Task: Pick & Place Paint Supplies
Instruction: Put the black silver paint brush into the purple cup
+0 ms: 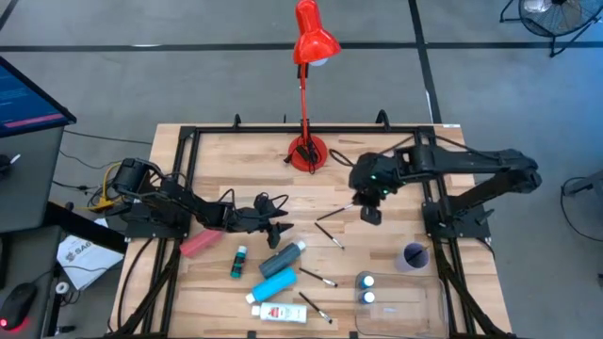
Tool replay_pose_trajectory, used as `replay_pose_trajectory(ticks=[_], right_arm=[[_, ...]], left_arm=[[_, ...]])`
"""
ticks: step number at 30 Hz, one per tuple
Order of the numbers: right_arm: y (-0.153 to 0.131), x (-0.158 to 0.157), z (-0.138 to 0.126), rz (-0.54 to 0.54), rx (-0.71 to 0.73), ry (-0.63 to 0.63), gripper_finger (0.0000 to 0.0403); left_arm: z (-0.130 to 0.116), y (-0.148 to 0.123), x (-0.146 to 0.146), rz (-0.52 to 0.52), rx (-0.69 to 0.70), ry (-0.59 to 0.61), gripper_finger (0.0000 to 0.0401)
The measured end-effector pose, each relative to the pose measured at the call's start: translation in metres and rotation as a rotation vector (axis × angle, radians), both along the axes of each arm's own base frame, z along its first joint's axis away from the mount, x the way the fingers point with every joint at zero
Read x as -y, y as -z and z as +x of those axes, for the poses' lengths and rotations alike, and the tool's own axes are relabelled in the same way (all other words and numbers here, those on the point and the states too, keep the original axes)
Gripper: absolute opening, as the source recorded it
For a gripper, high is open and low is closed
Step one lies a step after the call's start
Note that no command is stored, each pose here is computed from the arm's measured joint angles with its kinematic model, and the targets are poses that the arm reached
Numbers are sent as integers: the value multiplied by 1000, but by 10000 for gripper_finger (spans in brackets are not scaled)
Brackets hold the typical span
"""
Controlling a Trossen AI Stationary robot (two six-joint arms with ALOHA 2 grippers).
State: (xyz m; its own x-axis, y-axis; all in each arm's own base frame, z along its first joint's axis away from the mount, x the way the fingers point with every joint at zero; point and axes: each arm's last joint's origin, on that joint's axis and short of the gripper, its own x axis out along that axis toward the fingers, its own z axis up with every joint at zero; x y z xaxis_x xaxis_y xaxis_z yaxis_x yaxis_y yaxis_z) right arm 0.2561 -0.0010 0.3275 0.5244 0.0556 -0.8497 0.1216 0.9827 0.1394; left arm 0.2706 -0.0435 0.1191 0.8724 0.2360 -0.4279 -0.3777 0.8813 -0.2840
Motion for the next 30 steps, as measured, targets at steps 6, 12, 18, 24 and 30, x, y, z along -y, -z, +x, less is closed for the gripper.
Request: replay_pose_trajectory(ticks=[6, 12, 18, 24, 30], right_arm=[[55, 35, 8, 127, 100, -41, 59], [93, 70, -10, 140, 21, 99, 59], [105, 79, -14, 168, -74, 124, 59], [129, 77, 3, 220, -200, 64, 59], [139, 77, 34, 204, -320, -32, 59]], left_arm=[[0, 0, 1, -3, 1, 2, 208], [-1, 0, 5, 1, 0, 19, 208], [0, 0, 2, 22, -4, 18, 208], [0, -1, -1, 26, 1, 10, 208], [0, -1, 0, 27, 0, 13, 208]])
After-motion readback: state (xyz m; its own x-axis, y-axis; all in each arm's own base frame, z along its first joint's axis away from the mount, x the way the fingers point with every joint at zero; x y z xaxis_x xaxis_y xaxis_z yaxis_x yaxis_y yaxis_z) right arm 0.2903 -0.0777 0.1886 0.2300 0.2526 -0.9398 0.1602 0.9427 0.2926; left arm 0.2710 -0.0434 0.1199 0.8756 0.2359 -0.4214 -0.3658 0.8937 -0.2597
